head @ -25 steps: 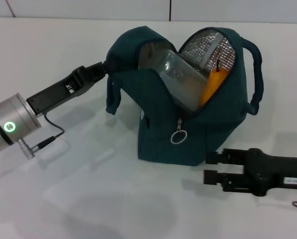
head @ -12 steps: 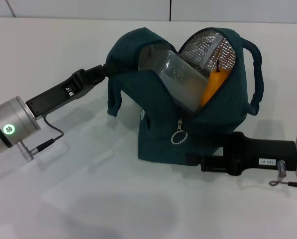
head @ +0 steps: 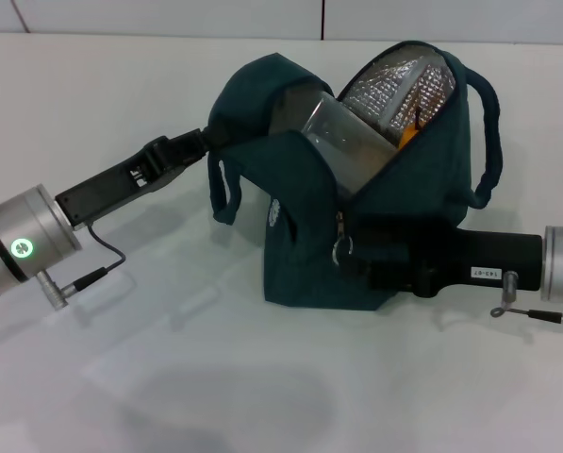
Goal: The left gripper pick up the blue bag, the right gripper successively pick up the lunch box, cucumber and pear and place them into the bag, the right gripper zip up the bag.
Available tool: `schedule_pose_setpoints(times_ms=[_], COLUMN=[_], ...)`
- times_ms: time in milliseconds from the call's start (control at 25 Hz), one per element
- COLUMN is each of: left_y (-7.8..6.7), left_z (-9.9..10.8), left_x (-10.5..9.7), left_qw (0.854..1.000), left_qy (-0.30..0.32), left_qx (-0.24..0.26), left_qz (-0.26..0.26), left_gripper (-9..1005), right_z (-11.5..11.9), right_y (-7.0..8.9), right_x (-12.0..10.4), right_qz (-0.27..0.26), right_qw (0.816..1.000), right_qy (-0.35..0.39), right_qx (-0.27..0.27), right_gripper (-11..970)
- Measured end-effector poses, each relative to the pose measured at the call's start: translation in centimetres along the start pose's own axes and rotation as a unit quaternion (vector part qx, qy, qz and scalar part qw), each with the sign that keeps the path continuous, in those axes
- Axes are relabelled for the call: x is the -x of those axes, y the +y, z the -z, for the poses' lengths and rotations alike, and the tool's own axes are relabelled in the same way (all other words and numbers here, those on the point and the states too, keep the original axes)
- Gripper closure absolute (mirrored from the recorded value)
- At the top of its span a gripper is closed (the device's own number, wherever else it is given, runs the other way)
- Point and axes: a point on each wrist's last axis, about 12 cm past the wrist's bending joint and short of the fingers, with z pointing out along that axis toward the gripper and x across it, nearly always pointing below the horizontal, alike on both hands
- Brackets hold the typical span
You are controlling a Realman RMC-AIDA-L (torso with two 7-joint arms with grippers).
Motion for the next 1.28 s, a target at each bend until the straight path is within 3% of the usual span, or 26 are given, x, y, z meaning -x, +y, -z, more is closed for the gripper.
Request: schedule_pose_setpoints(times_ms=[360, 560, 1280], left_y=[-0.1, -0.1, -0.1], left_z=[-0.3, -0.3, -0.2], left_x=[-0.2, -0.1, -0.1], left_qw=[1.000, 1.000, 1.000], left_qy=[0.010, 0.011, 0.011], left_qx=[-0.002, -0.002, -0.005], left_qz=[-0.002, -0.003, -0.003], left_gripper=[942, 942, 942], right_z=[-1.5, -1.4, -1.9], right_y=[0.4, -0.4, -1.0], right_x=[0.4, 0.1, -0.5], right_qz=[0.005, -0.003, -0.014], right_qw=[1.000, 1.000, 0.998], right_qy=[0.013, 0.013, 0.014], right_qx=[0.019, -0.022, -0.062], right_gripper=[298, 298, 301])
